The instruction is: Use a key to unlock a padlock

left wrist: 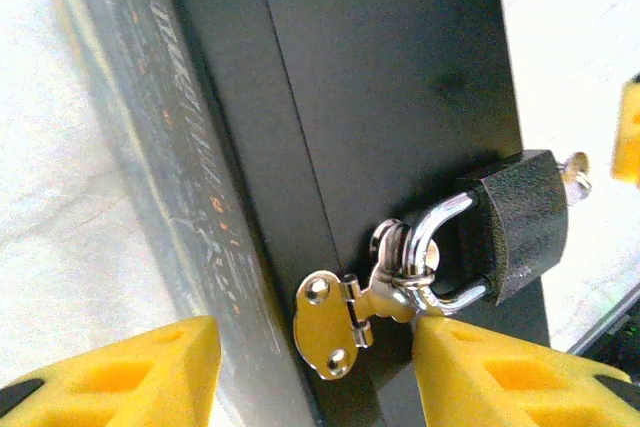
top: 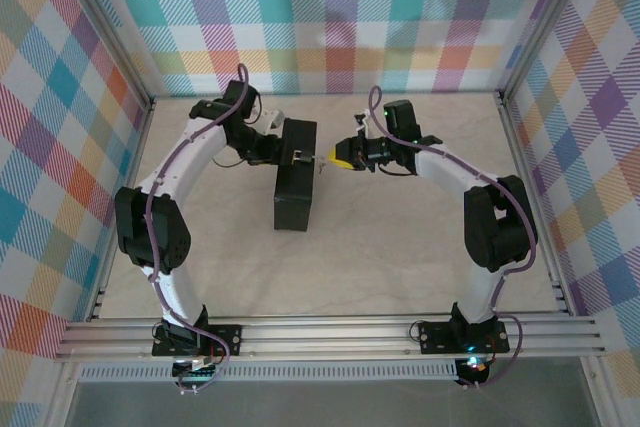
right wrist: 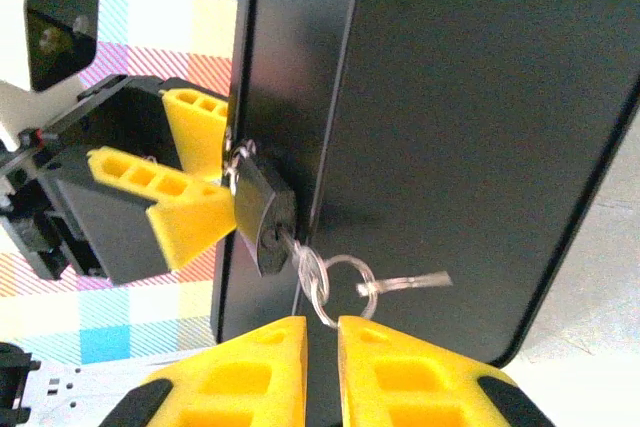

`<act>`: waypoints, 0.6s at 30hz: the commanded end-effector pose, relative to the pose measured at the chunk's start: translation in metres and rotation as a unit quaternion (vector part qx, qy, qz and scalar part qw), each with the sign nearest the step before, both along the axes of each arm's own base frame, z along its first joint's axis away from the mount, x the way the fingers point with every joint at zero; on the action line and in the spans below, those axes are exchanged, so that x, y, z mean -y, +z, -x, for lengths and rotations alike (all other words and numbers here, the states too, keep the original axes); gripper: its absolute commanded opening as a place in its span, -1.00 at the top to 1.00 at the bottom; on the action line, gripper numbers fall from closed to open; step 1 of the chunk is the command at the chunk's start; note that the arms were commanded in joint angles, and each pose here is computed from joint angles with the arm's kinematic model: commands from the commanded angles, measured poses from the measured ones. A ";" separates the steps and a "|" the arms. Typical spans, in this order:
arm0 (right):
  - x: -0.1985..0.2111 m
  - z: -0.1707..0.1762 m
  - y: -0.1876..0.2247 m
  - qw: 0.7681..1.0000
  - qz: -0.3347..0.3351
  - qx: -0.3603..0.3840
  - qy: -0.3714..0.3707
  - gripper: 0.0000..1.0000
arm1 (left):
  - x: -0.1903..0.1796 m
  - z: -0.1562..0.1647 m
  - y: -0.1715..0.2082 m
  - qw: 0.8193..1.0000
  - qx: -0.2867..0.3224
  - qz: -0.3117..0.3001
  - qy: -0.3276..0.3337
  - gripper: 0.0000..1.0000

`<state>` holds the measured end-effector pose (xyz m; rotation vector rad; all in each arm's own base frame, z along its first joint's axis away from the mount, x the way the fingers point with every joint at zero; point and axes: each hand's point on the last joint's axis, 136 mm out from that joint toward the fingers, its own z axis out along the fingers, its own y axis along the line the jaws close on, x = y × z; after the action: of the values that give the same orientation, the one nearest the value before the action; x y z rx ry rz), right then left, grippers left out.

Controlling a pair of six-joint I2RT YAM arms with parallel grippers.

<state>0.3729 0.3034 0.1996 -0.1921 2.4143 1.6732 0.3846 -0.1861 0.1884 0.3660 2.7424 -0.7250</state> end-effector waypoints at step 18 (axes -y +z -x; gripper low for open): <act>-0.001 0.005 0.019 1.000 -0.015 0.023 0.015 0.49 | 0.009 -0.010 0.071 0.990 0.108 0.045 -0.083 -0.20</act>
<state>0.3721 0.3041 0.2016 -0.2056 2.4053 1.6840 0.4031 -0.1807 0.2347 0.4891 2.5831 -0.7433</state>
